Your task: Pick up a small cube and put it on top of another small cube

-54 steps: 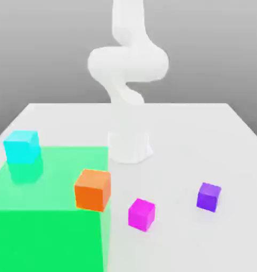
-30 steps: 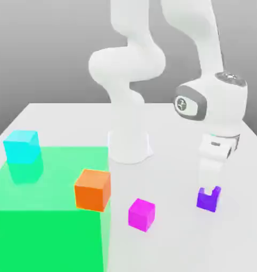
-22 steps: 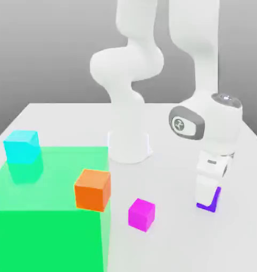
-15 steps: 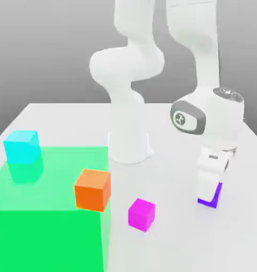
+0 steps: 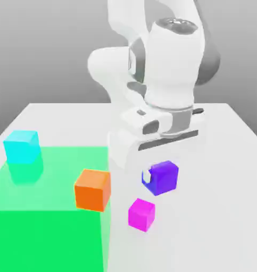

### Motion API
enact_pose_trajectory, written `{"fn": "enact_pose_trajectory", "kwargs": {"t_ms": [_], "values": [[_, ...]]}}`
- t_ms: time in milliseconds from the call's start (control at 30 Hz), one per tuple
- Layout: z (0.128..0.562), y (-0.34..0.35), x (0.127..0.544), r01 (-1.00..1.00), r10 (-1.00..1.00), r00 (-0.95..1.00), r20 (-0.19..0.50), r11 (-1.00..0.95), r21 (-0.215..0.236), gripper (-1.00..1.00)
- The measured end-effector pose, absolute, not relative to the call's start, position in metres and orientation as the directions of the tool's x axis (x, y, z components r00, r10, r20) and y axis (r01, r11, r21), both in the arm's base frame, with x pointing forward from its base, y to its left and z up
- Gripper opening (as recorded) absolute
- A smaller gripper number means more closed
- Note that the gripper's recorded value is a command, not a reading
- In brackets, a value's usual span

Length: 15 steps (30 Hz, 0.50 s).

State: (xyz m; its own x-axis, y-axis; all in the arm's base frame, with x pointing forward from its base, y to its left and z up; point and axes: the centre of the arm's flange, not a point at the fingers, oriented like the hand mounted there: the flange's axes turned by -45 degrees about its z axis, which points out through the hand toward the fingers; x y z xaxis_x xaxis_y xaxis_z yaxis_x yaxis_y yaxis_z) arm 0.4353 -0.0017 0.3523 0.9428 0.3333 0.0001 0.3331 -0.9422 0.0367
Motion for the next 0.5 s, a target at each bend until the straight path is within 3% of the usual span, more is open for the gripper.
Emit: {"fn": "enact_pose_trajectory", "kwargs": {"t_ms": [133, 267, 367, 400, 500], "values": [[0.408, -0.101, 0.430, 0.101, 0.101, 0.995, 0.004, -0.995, 0.025, -1.00], [0.457, -0.200, 0.392, -0.143, -0.143, 0.990, 0.002, -0.990, 0.001, -1.00], [0.430, -0.222, 0.382, -0.196, -0.196, 0.981, 0.001, -0.981, -0.005, -1.00], [0.418, -0.223, 0.380, -0.200, -0.200, 0.980, 0.001, -0.980, -0.006, 1.00], [0.418, -0.223, 0.380, -0.200, -0.200, 0.980, 0.001, -0.980, -0.006, 1.00]]}}
